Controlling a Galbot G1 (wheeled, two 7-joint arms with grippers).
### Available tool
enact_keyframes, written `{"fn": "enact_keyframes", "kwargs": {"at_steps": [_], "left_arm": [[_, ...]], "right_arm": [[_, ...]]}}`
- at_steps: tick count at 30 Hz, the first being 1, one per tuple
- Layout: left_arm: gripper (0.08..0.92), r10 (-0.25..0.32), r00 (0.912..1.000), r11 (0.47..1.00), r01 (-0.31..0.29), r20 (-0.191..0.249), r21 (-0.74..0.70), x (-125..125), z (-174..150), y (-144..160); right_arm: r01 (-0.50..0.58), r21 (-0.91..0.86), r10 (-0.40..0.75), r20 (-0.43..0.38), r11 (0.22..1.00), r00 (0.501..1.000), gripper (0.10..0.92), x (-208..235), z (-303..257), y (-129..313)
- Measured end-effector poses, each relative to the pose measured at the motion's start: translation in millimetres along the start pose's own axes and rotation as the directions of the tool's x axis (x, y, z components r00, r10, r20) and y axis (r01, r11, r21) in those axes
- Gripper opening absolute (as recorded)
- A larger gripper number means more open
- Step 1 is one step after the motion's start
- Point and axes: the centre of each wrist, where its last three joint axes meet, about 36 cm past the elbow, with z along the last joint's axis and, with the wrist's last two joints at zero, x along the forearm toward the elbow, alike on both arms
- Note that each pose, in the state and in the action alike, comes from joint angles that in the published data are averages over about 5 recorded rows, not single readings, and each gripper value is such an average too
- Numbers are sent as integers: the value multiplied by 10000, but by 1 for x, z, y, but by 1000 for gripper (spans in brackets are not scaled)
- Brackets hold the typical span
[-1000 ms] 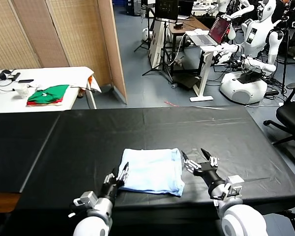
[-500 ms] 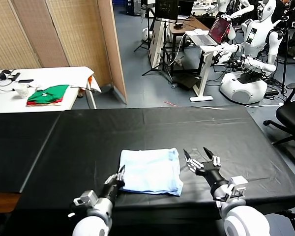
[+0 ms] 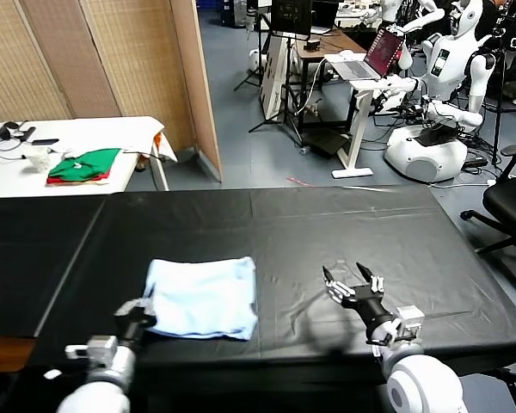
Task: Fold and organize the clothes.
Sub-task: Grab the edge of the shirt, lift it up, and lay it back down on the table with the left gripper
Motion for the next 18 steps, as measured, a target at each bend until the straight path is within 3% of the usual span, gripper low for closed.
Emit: {"fn": "enact_keyframes", "kwargs": {"at_steps": [6, 11, 14, 18], "left_arm": [[178, -1018, 9909, 9436, 1242, 882, -3069, 5, -26, 60], [178, -1317, 9751, 8704, 2000, 1787, -4498, 11, -54, 75], [178, -1220, 9739, 8808, 1950, 1912, -4316, 15, -65, 61], [178, -701, 9874, 9591, 1057, 1416, -2624, 22, -73, 24]], "right_arm": [[-40, -32, 40, -89, 10000, 10000, 907, -1, 3, -1], [-71, -116, 69, -135, 9999, 9999, 907, 1, 6, 0], [-123, -129, 121, -157, 9998, 9998, 907, 4, 7, 1], [-248, -127, 245, -199, 9996, 9995, 907, 9, 9, 1]]}}
